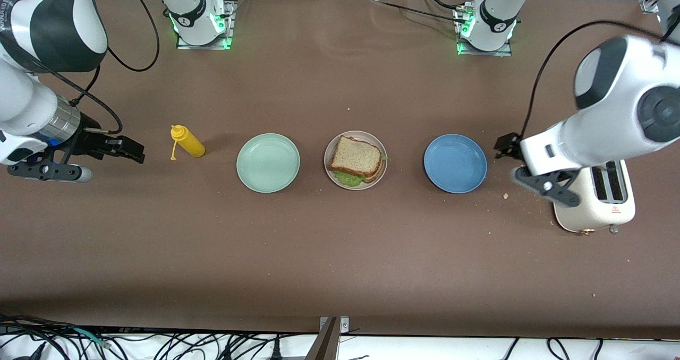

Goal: Make sandwich in beige plate with both arms

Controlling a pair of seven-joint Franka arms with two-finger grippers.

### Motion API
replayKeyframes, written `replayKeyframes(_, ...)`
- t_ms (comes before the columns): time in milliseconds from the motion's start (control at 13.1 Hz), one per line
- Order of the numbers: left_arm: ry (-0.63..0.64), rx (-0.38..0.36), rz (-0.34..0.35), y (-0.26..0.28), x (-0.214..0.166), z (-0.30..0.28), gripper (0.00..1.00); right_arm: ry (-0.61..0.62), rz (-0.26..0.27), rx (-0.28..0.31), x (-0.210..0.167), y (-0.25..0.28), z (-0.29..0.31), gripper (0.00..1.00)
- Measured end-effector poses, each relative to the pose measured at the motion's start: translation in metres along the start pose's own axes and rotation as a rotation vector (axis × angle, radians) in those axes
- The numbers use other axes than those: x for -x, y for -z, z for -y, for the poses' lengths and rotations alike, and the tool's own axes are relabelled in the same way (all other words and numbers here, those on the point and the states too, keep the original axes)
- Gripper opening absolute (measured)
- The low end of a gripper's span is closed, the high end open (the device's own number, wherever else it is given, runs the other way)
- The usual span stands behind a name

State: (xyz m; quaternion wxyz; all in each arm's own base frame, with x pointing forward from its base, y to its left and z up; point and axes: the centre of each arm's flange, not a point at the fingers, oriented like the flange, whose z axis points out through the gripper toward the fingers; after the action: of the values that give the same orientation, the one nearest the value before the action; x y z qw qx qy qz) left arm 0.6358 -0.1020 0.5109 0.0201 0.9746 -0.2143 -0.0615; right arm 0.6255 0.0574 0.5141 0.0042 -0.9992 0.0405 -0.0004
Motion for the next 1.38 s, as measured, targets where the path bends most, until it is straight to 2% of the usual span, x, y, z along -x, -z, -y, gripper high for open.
replayKeyframes(153,0.052,-0.042,-0.033,0.030,0.021,0.017,1.00,0.000,0.000,0.000,0.000,0.000,0.000,1.00)
replayKeyframes(383,0.150,-0.071,-0.044,0.045,0.044,0.040,1.00,0.000,0.000,0.000,0.000,0.000,0.000,1.00)
replayKeyframes(689,0.289,-0.033,-0.042,0.041,0.063,0.005,1.00,0.000,0.000,0.000,0.000,0.000,0.000,1.00)
replayKeyframes(1379,0.311,-0.035,-0.047,0.044,0.077,-0.002,1.00,0.000,0.000,0.000,0.000,0.000,0.000,1.00)
